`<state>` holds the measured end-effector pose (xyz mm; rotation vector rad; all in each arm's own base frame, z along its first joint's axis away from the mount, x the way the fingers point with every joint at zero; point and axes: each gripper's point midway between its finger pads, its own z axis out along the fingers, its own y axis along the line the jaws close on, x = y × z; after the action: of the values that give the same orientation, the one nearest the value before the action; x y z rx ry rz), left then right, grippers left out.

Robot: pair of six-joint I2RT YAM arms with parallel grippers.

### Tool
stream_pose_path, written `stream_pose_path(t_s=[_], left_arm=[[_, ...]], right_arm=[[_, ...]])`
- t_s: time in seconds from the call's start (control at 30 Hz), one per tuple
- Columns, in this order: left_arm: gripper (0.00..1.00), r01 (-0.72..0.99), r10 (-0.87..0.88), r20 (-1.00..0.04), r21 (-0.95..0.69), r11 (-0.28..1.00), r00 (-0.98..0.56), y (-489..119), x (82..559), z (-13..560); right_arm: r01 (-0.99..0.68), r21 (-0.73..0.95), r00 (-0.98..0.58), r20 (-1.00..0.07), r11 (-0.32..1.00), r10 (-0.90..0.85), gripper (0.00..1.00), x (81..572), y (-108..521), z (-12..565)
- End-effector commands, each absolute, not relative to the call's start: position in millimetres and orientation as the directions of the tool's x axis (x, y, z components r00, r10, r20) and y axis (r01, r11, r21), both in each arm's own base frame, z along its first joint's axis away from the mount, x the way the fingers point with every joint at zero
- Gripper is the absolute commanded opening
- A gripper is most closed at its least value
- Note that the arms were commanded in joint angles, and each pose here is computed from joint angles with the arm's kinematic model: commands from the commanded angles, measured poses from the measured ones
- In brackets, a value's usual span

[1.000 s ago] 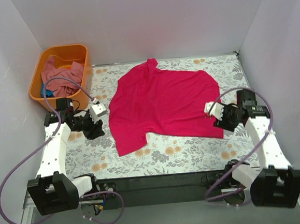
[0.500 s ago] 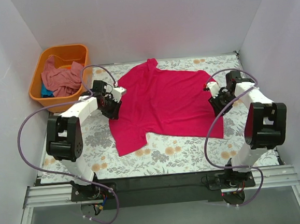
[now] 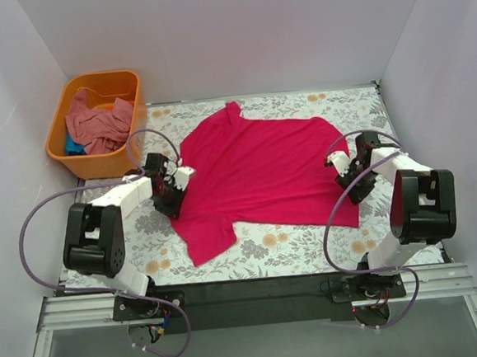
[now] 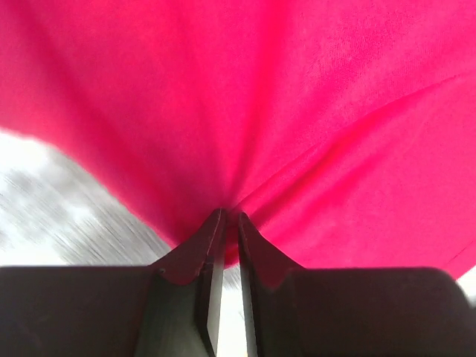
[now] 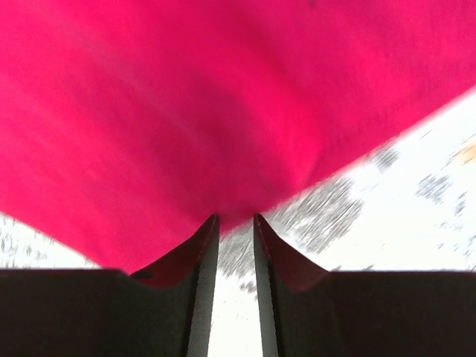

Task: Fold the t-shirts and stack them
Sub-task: Flatten the tshirt out

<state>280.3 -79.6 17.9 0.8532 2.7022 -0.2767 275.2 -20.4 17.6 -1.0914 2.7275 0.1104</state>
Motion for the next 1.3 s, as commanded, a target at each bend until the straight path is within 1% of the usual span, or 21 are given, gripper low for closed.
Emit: stream_pose_path(t_s=[0.0, 0.07, 0.13, 0.17, 0.2, 0.23, 0.27, 0.3, 0.33, 0.4, 0.43, 0.5, 0.57, 0.7, 0.77, 0.83, 0.97, 1.0, 1.1, 1.2, 1.27], left_arm=[[0.11, 0.570, 0.549, -0.159, -0.168, 0.804, -0.821, -67, 206, 24], [0.11, 0.579, 0.554, -0.171, -0.206, 0.789, -0.815, -73, 194, 41], [0.11, 0.582, 0.535, -0.244, -0.199, 0.789, -0.809, -83, 215, 65], [0.12, 0.582, 0.524, -0.278, -0.204, 0.787, -0.805, -88, 228, 74], [0.13, 0.574, 0.492, -0.351, -0.184, 0.798, -0.797, -97, 255, 93], [0.13, 0.570, 0.474, -0.387, -0.182, 0.802, -0.791, -102, 270, 103], [0.13, 0.557, 0.458, -0.388, -0.196, 0.807, -0.800, -107, 283, 102], [0.13, 0.547, 0.437, -0.412, -0.199, 0.813, -0.799, -112, 297, 107], [0.13, 0.531, 0.395, -0.478, -0.187, 0.827, -0.785, -120, 325, 125], [0.13, 0.521, 0.374, -0.470, -0.232, 0.821, -0.799, -131, 346, 120], [0.13, 0.511, 0.348, -0.510, -0.222, 0.831, -0.787, -136, 366, 128], [0.13, 0.507, 0.340, -0.497, -0.250, 0.825, -0.799, -143, 380, 116], [0.14, 0.500, 0.325, -0.511, -0.251, 0.829, -0.796, -147, 395, 115], [0.15, 0.488, 0.305, -0.522, -0.257, 0.834, -0.797, -151, 412, 103], [0.15, 0.482, 0.298, -0.511, -0.278, 0.831, -0.807, -154, 412, 99], [0.15, 0.482, 0.298, -0.505, -0.284, 0.829, -0.810, -155, 410, 98], [0.16, 0.477, 0.293, -0.498, -0.294, 0.828, -0.816, -154, 401, 98], [0.17, 0.471, 0.292, -0.488, -0.297, 0.831, -0.823, -153, 397, 94], [0.21, 0.473, 0.294, -0.492, -0.291, 0.832, -0.819, -152, 395, 97], [0.25, 0.471, 0.293, -0.493, -0.288, 0.833, -0.819, -151, 395, 99], [0.26, 0.473, 0.296, -0.494, -0.283, 0.835, -0.817, -151, 396, 100]], right_arm=[[-0.747, -0.028, -0.654, -0.149, 0.664, -0.742, 0.30, 247, -31, 29], [-0.777, -0.032, -0.613, -0.189, 0.629, -0.767, 0.29, 249, -26, 47], [-0.777, -0.014, -0.601, -0.278, 0.629, -0.749, 0.29, 260, -12, 65], [-0.768, -0.042, -0.593, -0.331, 0.639, -0.734, 0.29, 280, -7, 84], [-0.755, -0.016, -0.609, -0.353, 0.656, -0.710, 0.29, 288, -2, 89], [-0.744, 0.001, -0.620, -0.377, 0.668, -0.689, 0.29, 296, 3, 95], [-0.717, 0.046, -0.648, -0.411, 0.696, -0.641, 0.29, 304, 12, 99], [-0.703, 0.052, -0.656, -0.434, 0.709, -0.618, 0.29, 324, 15, 106], [-0.690, 0.068, -0.667, -0.445, 0.721, -0.597, 0.27, 333, 18, 107], [-0.636, 0.095, -0.708, -0.468, 0.766, -0.529, 0.27, 364, 21, 113], [-0.618, 0.098, -0.715, -0.482, 0.780, -0.507, 0.27, 377, 22, 117], [-0.571, 0.138, -0.751, -0.485, 0.809, -0.448, 0.27, 396, 25, 110], [-0.557, 0.127, -0.742, -0.520, 0.821, -0.423, 0.29, 419, 26, 115], [-0.514, 0.141, -0.764, -0.523, 0.846, -0.377, 0.32, 451, 25, 100], [-0.513, 0.117, -0.742, -0.558, 0.850, -0.371, 0.35, 471, 24, 108], [-0.496, 0.122, -0.750, -0.558, 0.860, -0.354, 0.40, 485, 23, 100], [-0.486, 0.101, -0.718, -0.613, 0.868, -0.331, 0.46, 523, 23, 106], [-0.488, 0.114, -0.721, -0.612, 0.865, -0.326, 0.47, 530, 24, 96], [-0.488, 0.151, -0.723, -0.623, 0.860, -0.301, 0.53, 544, 31, 88], [-0.495, 0.199, -0.731, -0.622, 0.846, -0.281, 0.55, 549, 38, 76], [-0.500, 0.228, -0.739, -0.616, 0.836, -0.274, 0.55, 549, 42, 68]])
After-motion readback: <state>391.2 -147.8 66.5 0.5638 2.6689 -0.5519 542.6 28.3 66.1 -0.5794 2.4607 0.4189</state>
